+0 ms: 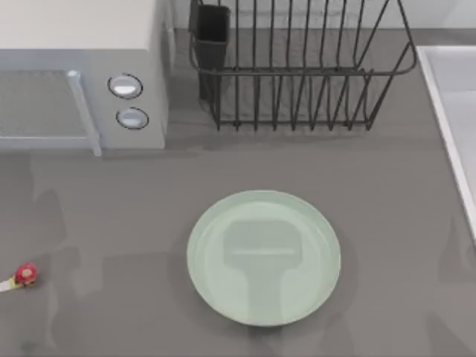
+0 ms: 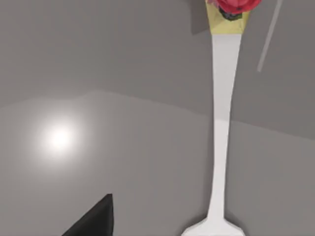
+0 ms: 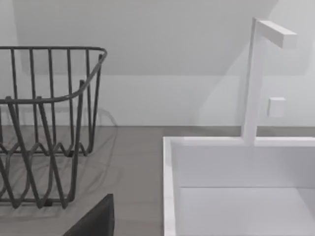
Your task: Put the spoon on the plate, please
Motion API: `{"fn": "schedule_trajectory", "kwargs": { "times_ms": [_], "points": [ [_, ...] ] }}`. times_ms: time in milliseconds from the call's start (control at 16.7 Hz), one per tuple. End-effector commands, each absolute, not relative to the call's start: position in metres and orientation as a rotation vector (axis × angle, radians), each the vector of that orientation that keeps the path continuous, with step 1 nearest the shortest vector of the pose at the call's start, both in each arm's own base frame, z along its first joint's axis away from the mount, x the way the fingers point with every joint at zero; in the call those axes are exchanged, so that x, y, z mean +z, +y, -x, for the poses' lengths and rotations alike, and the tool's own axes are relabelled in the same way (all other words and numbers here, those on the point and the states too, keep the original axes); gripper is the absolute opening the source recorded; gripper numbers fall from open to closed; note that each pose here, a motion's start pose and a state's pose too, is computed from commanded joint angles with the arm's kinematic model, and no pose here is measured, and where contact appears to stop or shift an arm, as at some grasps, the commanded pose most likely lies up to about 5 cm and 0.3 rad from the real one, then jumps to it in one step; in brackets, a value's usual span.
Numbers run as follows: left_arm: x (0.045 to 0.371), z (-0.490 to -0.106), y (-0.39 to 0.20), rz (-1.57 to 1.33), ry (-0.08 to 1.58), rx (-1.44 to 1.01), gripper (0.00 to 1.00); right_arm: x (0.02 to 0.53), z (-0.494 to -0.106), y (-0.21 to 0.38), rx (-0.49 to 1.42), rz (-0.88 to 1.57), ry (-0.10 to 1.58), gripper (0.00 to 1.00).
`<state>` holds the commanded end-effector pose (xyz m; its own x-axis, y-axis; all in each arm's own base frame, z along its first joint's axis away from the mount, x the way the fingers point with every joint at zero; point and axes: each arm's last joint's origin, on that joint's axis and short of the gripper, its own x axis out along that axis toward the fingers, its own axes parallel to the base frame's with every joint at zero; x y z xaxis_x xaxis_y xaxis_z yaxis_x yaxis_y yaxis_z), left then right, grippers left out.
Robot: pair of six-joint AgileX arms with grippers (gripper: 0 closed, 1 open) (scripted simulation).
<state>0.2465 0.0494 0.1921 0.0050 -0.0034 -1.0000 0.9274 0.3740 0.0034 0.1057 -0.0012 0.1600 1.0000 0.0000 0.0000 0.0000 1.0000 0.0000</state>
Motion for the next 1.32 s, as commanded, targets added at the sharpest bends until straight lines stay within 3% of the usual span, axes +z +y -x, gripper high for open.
{"fn": "schedule_trajectory", "kwargs": {
  "times_ms": [240,720,1080,1320],
  "points": [
    [0.182,-0.248,0.049,-0.922,1.361,-0.923,1.00,0.160,-0.106,-0.001,0.000,0.000,0.000,1.00],
    [0.100,-0.249,0.050,-0.924,1.357,-0.918,1.00,0.160,-0.106,-0.001,0.000,0.000,0.000,1.00],
    [0.092,-0.247,0.049,-0.922,1.360,-0.922,1.00,0.160,-0.106,-0.001,0.000,0.000,0.000,1.00],
    [0.092,-0.247,0.049,-0.922,1.360,-0.922,0.70,0.160,-0.106,-0.001,0.000,0.000,0.000,1.00]
  ]
}}
